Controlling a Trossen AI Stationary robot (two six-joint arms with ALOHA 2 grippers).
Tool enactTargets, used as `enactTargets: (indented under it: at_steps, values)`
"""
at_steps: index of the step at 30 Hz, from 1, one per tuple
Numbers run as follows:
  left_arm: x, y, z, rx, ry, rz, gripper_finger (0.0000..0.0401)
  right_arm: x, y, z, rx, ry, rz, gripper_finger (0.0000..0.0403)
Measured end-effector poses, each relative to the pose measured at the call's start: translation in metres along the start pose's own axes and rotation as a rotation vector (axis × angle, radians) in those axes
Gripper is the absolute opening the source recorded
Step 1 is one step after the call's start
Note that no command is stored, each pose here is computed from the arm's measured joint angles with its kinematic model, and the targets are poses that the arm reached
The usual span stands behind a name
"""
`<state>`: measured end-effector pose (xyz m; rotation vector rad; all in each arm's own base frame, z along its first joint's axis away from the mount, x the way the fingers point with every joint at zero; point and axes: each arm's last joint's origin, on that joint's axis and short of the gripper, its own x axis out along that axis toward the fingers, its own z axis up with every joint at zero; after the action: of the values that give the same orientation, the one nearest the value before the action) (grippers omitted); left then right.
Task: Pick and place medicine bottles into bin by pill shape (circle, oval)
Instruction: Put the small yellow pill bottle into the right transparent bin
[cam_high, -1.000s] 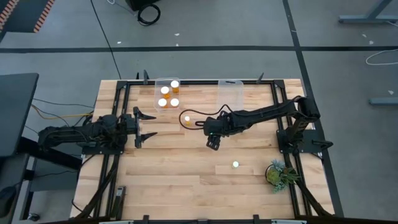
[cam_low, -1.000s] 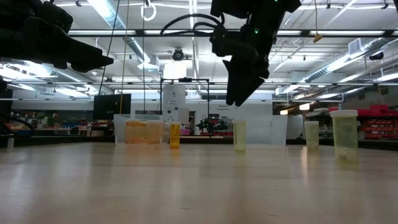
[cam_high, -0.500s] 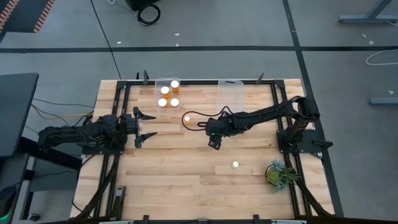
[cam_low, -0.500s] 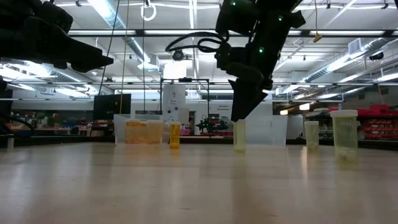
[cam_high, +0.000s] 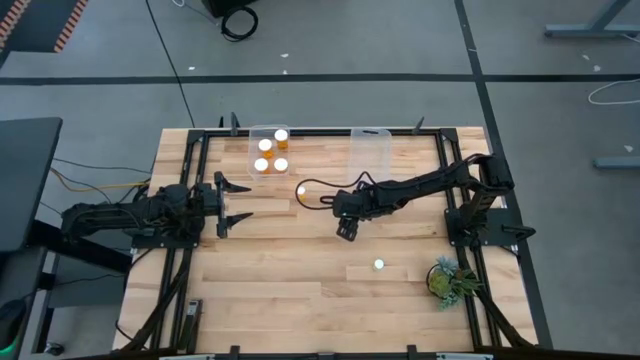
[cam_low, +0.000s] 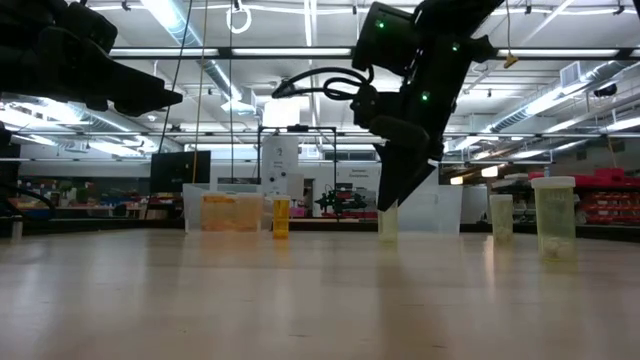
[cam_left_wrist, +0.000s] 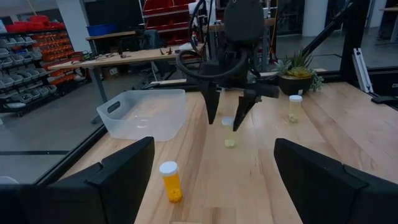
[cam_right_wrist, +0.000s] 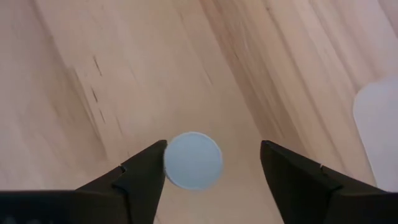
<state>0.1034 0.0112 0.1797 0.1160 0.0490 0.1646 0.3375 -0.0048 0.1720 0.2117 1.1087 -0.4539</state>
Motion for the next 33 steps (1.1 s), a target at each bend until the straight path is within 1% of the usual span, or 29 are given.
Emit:
enactTargets:
  at_steps: [6,21,25,28,33]
  values:
    - [0.0,0.0,0.0,0.0,0.0,0.0,0.0341,0.0,0.001,0.002,-0.002,-0.017,0.007,0.0218]
    - [0.0,0.0,0.0,0.0,0.0,0.0,0.0341,0.0,0.001,0.001,-0.003,-0.009,0.027,0.0131]
    - [0.0,0.0,0.0,0.0,0.0,0.0,0.0341,-0.002,0.002,0.004,-0.017,-0.013,0.029,0.0129]
    - [0.0,0.0,0.0,0.0,0.0,0.0,0.0341,-0.005,0.003,0.008,-0.021,-0.029,0.035,0.0136]
    - [0.0,0.0,0.0,0.0,0.0,0.0,0.0341,-0.011,0.005,0.017,-0.044,-0.052,0.044,0.0133]
